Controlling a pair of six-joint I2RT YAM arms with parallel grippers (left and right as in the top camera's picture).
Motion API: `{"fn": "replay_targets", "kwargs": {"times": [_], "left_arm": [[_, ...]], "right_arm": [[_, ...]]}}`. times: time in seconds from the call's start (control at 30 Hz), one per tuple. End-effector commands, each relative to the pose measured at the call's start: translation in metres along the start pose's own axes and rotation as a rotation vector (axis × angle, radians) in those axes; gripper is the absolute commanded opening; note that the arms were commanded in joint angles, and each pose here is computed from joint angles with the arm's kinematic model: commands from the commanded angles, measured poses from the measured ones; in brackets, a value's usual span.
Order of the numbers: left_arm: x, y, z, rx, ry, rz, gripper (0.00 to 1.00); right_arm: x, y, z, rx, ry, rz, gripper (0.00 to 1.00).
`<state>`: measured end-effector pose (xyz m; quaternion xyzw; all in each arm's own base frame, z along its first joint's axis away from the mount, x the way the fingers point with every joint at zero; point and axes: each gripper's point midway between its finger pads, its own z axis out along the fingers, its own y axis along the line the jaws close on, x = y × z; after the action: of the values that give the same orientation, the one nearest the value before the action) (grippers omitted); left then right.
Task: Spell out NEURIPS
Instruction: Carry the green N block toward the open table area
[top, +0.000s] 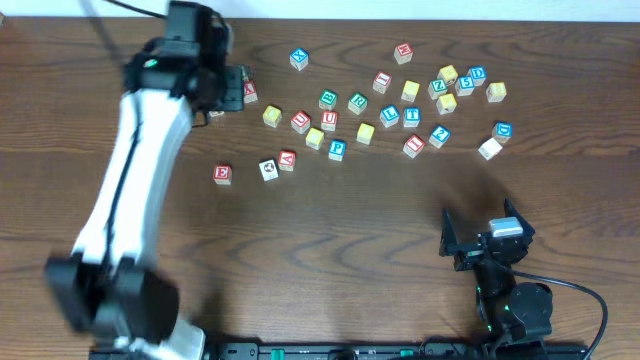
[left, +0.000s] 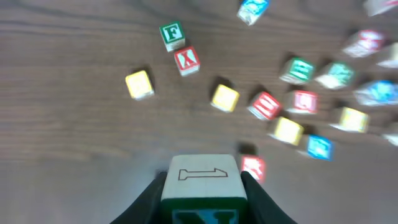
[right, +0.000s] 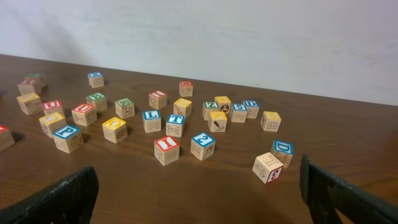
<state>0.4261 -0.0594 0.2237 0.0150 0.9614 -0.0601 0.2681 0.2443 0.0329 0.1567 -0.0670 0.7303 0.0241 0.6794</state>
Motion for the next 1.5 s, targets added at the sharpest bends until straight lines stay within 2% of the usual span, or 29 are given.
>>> {"fn": "replay_targets", "kwargs": {"times": [0.0,0.07,0.23,0.37,0.57,0.8,0.9,1.03,1.47], "left_arm": [[0.012,-0.008,-0.051,0.034,-0.023,-0.062,0.19],[0.028,-0.012,-0.073,0.037,-0.003,-0.075,0.13],[0.075,-0.030,-0.105,0.052,0.107,-0.041,0.12],[0.108,-0.050,-0.103,0.073,0.205,0.030,0.12],[0.143,-0.080,-0.056,0.104,0.275,0.097,0.12],[0.170,-0.103,0.017,0.145,0.218,0.041,0.12],[0.173,-0.103,0.035,0.145,0.183,-0.028,0.12],[0.177,-0.085,0.056,0.055,0.128,-0.152,0.12],[0.209,-0.074,0.114,-0.040,0.243,-0.132,0.13]], "right_arm": [[0.000,-0.003,0.000,0.017,-0.001,0.014,0.99],[0.000,-0.003,0.000,0.017,-0.001,0.014,0.99],[0.000,-0.003,0.000,0.017,-0.001,0.014,0.99],[0.000,-0.003,0.000,0.017,-0.001,0.013,0.99],[0.000,-0.003,0.000,0.017,-0.001,0.014,0.99],[0.000,-0.003,0.000,0.017,-0.001,0.013,0.99],[0.000,-0.003,0.000,0.017,-0.001,0.014,0.99],[0.000,-0.003,0.000,0.017,-0.001,0.013,0.99],[0.000,-0.003,0.000,0.017,-0.001,0.014,0.99]]}}
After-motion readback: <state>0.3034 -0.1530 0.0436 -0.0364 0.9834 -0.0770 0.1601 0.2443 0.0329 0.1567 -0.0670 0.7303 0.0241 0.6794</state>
